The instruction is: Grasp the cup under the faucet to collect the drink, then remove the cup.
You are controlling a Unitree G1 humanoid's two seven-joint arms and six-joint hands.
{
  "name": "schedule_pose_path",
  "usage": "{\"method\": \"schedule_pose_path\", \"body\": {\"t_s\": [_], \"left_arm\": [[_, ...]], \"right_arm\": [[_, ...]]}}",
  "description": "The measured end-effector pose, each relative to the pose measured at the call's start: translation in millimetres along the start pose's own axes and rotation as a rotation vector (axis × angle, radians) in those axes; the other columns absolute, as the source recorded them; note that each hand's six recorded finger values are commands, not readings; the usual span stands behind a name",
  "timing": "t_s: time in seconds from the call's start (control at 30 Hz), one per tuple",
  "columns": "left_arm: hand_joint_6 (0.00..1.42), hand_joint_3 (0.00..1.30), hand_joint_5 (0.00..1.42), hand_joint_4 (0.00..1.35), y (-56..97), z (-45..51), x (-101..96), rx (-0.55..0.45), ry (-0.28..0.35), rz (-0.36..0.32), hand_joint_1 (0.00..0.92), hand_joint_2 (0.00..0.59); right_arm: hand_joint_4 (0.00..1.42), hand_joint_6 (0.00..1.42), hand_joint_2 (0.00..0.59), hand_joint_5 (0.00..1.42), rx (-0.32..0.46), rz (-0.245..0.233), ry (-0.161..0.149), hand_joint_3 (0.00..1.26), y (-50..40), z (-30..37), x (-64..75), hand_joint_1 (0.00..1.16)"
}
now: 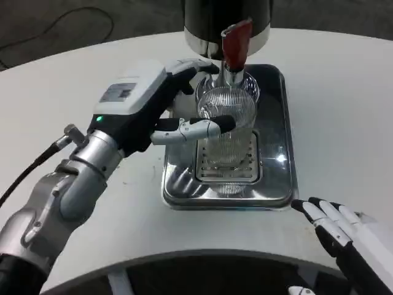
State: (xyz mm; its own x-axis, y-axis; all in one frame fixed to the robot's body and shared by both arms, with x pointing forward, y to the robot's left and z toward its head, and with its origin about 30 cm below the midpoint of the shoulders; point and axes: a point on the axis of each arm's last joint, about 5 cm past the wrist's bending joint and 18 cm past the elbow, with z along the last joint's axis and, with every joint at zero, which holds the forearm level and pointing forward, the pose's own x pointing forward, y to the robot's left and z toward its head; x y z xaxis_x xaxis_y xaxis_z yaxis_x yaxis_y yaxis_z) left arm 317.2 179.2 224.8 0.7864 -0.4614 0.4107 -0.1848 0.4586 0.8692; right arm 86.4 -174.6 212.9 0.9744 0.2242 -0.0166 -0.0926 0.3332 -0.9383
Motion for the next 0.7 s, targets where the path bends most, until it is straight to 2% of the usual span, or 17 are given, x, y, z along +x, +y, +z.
{"method": "schedule_pose_path", "body": {"t_s": [0.13, 0.3, 0.4, 0.53, 0.6, 0.7], "left_arm": [[0.68, 0.31, 0.47, 0.27, 7.9, -1.3, -16.2, -0.029, 0.001, 0.038, 0.113, 0.101], [0.68, 0.33, 0.5, 0.34, 20.4, 1.4, -38.2, -0.094, -0.009, 0.12, 0.134, 0.123], [0.47, 0.37, 0.51, 0.39, 30.5, 1.9, -49.1, -0.167, -0.018, 0.18, 0.107, 0.145], [0.38, 0.36, 0.45, 0.35, 47.5, 1.1, -56.9, -0.304, -0.07, 0.249, 0.064, 0.157], [0.36, 0.32, 0.4, 0.3, 53.1, 1.5, -58.1, -0.357, -0.099, 0.251, 0.016, 0.155], [0.31, 0.26, 0.37, 0.26, 61.9, 1.2, -59.4, -0.473, -0.156, 0.203, 0.0, 0.142]], "right_arm": [[0.0, 0.0, 0.422, 0.0, 0.001, -0.004, -0.002, 0.06, -0.4, 0.5, 1.2, 0.24], [0.0, 0.0, 0.425, 0.0, 0.007, -0.001, 0.003, 0.06, 0.2, 0.8, 1.7, 0.24], [0.0, 0.0, 0.425, 0.0, 0.009, -0.001, -0.002, 0.06, 0.3, 1.5, 2.2, 0.24], [0.0, 0.0, 0.426, 0.0, 0.009, -0.002, 0.0, 0.06, 0.3, 1.5, 2.4, 0.24], [0.0, 0.0, 0.426, 0.0, 0.01, -0.003, -0.001, 0.06, 0.2, 1.7, 2.7, 0.24], [0.0, 0.0, 0.426, 0.0, 0.013, -0.001, -0.005, 0.06, 0.6, 2.3, 2.9, 0.24]]}}
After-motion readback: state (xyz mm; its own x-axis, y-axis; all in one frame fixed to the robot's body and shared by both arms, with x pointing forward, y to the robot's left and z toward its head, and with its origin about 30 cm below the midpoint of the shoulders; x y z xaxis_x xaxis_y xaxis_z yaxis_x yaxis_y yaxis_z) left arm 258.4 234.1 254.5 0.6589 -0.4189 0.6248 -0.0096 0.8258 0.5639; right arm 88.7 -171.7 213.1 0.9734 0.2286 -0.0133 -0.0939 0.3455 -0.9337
